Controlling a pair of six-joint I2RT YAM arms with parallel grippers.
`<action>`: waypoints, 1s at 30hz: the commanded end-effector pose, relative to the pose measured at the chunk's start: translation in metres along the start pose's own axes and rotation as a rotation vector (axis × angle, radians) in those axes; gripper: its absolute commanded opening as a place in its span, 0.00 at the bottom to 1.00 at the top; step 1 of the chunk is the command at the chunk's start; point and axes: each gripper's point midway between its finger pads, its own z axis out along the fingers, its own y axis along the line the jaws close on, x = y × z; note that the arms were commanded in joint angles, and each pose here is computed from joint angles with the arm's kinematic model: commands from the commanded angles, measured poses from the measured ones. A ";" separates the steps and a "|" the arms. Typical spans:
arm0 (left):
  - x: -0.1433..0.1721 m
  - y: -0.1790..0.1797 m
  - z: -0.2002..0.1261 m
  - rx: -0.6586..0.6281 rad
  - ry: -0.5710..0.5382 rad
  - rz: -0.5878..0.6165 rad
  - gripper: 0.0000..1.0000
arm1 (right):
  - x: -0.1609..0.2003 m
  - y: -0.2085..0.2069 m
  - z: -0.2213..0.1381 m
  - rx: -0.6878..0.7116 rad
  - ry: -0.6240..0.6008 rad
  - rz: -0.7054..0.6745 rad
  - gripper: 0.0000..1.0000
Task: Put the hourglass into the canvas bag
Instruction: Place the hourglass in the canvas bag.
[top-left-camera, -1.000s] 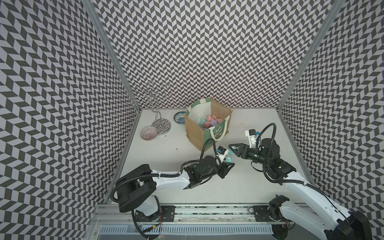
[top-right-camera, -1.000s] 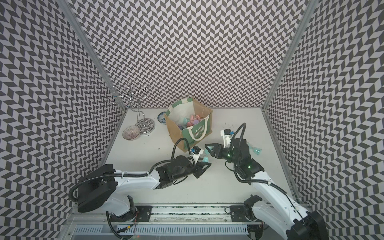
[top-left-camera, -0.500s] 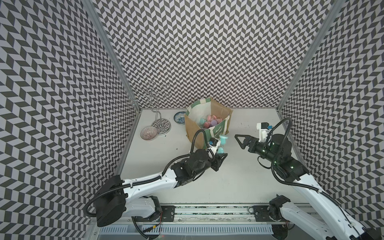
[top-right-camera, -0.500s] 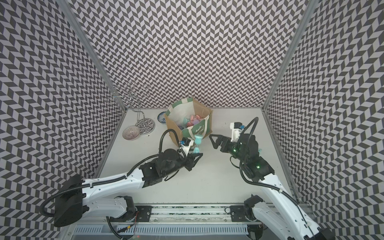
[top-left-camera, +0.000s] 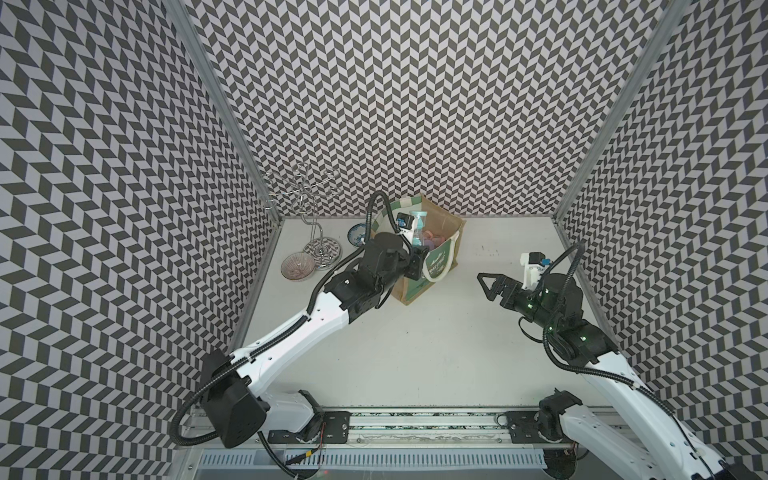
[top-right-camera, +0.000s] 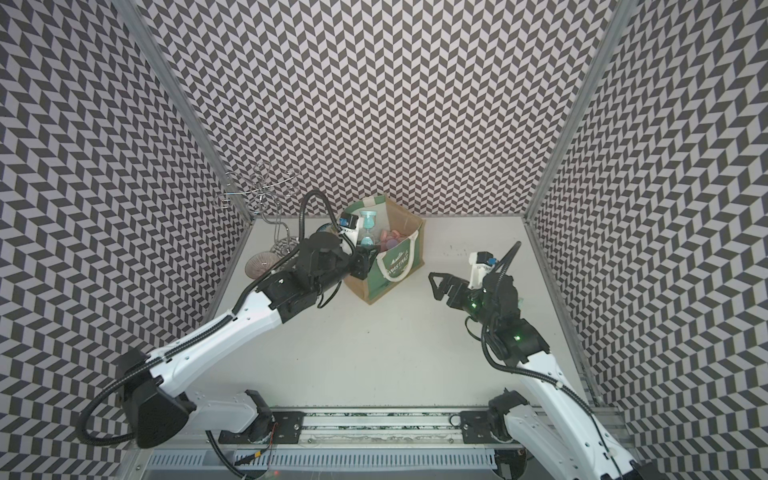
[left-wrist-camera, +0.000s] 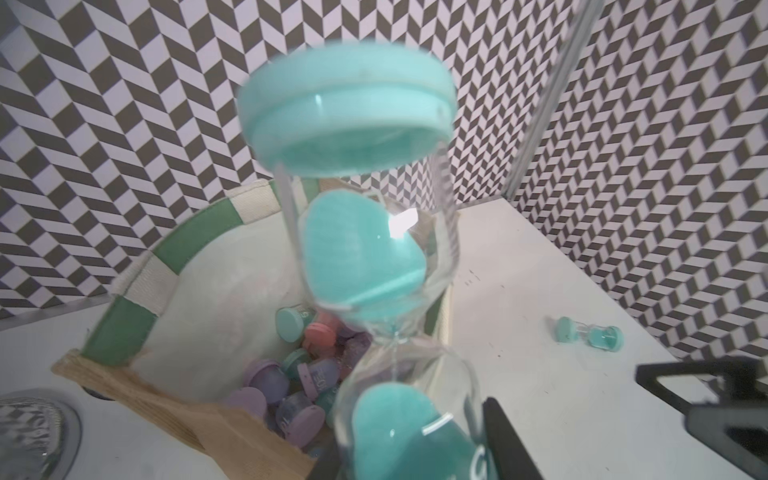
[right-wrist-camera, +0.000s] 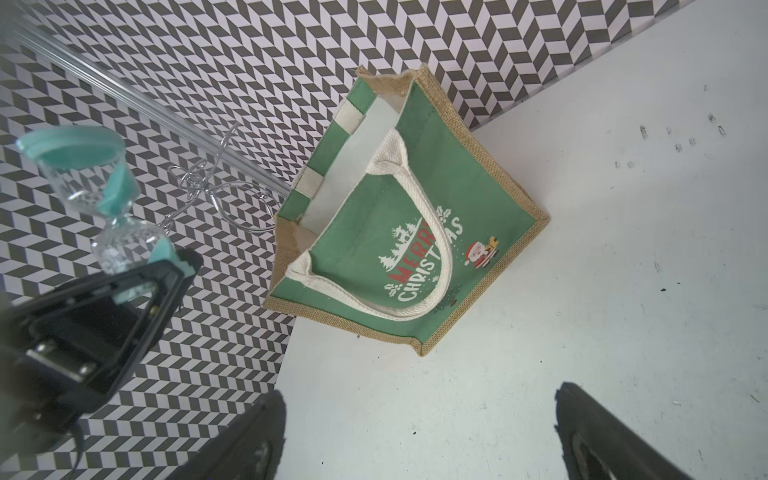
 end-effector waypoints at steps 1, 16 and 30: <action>0.012 0.023 0.025 -0.052 0.107 0.030 0.15 | -0.012 0.004 0.004 -0.041 -0.063 -0.012 0.99; 0.035 0.081 0.126 -0.166 0.320 0.089 0.19 | -0.002 0.017 0.025 -0.167 -0.023 -0.081 0.99; 0.085 0.103 0.155 -0.202 0.466 0.089 0.36 | 0.000 0.011 0.033 -0.153 -0.014 -0.074 0.99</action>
